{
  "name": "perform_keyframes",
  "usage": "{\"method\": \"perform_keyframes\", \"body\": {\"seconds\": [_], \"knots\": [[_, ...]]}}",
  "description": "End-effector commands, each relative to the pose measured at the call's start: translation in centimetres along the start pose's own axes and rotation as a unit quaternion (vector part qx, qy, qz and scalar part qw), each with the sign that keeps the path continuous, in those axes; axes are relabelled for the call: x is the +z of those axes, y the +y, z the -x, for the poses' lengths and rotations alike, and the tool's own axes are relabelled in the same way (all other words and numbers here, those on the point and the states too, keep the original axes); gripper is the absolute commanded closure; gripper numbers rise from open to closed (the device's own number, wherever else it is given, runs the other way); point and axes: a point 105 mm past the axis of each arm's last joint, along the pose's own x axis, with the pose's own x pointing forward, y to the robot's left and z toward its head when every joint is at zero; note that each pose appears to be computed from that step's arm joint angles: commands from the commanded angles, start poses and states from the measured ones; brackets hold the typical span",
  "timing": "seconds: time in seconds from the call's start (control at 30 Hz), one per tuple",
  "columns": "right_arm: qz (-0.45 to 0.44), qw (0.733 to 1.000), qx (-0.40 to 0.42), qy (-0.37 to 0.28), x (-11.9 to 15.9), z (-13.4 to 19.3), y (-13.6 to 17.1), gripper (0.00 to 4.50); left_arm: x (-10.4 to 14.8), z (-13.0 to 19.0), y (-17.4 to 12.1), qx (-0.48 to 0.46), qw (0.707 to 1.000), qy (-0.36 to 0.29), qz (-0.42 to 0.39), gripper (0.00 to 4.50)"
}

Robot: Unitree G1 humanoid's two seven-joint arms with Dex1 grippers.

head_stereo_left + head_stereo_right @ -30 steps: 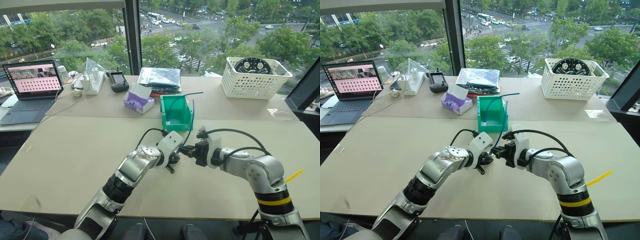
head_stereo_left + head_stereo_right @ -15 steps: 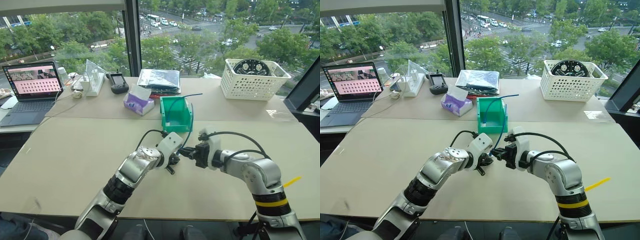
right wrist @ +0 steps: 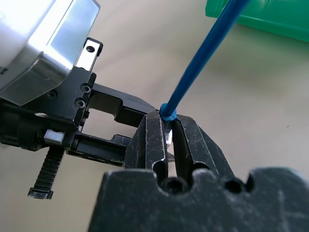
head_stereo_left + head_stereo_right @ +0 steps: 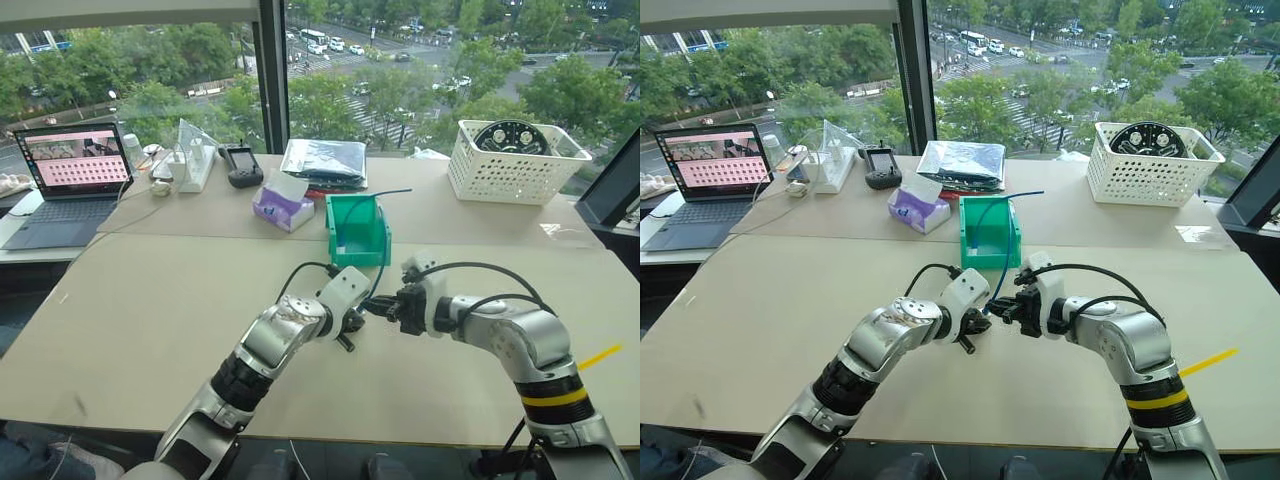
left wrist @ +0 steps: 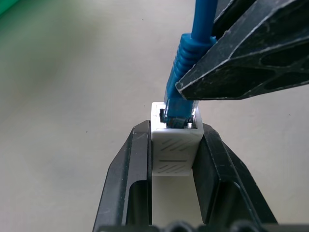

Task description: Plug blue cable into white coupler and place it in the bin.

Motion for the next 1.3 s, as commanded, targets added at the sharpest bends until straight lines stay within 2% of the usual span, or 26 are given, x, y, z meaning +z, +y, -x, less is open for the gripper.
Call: {"method": "perform_keyframes", "body": {"seconds": [0.03,0.2,0.27,0.43,0.7,0.77,0.8,0.9,1.03,1.13,1.3], "knots": [[-0.088,0.971,0.085,0.204,-11.1,-1.8,3.6,4.5,2.9,1.4,2.7,0.072,0.996,-0.061,-0.006,3.84],[-0.051,0.987,0.057,0.139,-7.2,-2.2,3.2,4.5,2.7,1.7,3.8,0.09,0.994,-0.063,0.0,3.84],[-0.043,0.989,0.05,0.129,-6.6,-2.0,3.1,4.5,2.6,1.8,4.3,0.098,0.993,-0.063,0.002,3.84],[-0.095,0.995,0.007,0.042,-3.5,-1.1,1.0,4.5,1.8,2.3,5.5,0.109,0.992,-0.059,-0.005,3.84],[-0.144,0.99,0.013,-0.009,-1.7,0.0,1.5,4.5,2.3,2.1,5.7,0.095,0.992,-0.084,-0.001,3.84],[-0.152,0.988,0.012,-0.021,-1.3,0.3,1.6,4.5,2.7,2.3,5.5,0.08,0.991,-0.105,0.006,2.83],[-0.155,0.988,0.011,-0.025,-1.1,0.4,1.6,4.5,2.9,2.5,5.4,0.074,0.991,-0.112,0.008,2.69],[-0.154,0.986,-0.013,-0.062,0.5,1.2,0.6,4.5,2.9,3.3,4.6,0.02,0.99,-0.138,0.022,1.67],[-0.148,0.982,-0.033,-0.11,3.2,3.0,-0.4,4.5,1.0,4.8,5.7,0.01,0.991,-0.129,0.013,0.44],[-0.129,0.981,-0.051,-0.133,5.3,4.4,-1.5,4.5,0.3,6.7,6.2,-0.011,0.989,-0.144,0.019,0.44],[-0.06,0.982,-0.069,-0.167,10.3,4.9,-2.9,4.5,0.2,8.2,8.0,0.027,0.984,-0.174,0.019,0.44]]}}
